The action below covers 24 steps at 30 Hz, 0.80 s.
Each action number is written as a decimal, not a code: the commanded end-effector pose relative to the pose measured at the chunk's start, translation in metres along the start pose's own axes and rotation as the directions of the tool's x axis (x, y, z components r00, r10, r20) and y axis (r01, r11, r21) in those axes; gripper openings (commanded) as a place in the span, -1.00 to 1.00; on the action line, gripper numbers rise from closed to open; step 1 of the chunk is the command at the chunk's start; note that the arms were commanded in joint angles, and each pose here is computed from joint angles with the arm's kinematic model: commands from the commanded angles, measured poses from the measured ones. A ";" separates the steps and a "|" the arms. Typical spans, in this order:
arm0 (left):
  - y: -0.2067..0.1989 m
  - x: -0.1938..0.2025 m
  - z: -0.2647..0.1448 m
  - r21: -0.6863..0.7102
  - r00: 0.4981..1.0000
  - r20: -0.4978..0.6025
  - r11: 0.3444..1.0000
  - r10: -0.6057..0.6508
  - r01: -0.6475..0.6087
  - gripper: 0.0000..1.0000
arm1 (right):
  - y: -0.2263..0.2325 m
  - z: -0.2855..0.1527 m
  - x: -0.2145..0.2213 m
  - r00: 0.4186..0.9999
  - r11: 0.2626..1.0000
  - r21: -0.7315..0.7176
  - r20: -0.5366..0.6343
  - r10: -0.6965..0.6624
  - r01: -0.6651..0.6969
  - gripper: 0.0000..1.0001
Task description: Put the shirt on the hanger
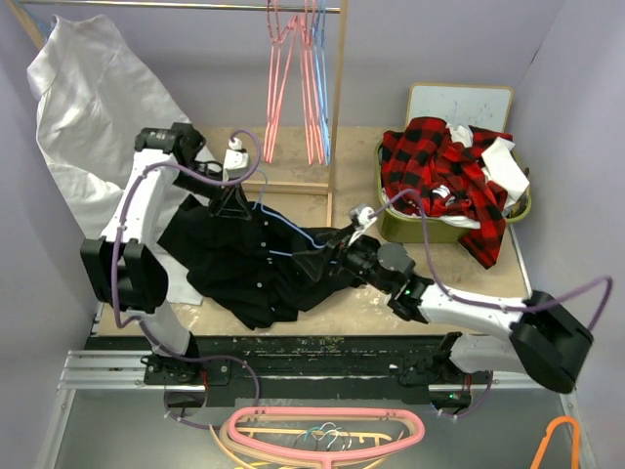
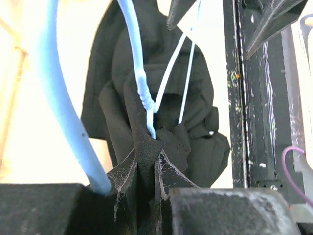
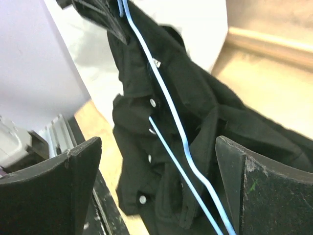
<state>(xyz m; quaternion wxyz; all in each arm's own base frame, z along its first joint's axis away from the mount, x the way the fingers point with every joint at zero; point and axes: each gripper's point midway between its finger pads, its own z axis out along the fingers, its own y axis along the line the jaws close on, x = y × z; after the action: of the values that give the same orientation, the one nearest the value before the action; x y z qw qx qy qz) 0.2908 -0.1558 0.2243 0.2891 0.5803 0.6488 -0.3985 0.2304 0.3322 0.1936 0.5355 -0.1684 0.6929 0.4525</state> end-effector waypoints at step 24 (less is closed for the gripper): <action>-0.072 -0.108 -0.064 -0.284 0.970 0.171 0.951 0.173 -0.120 -1.00 | 0.009 -0.054 -0.014 0.980 0.986 -0.060 0.117 0.161 -0.155 0.88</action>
<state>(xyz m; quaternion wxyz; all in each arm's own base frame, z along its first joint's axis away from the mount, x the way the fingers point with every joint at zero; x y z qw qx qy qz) 0.2494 -0.1552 0.3432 0.4280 0.5418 0.6409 -0.3354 0.1959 0.2795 0.1906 0.5318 -0.0991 0.6817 0.4926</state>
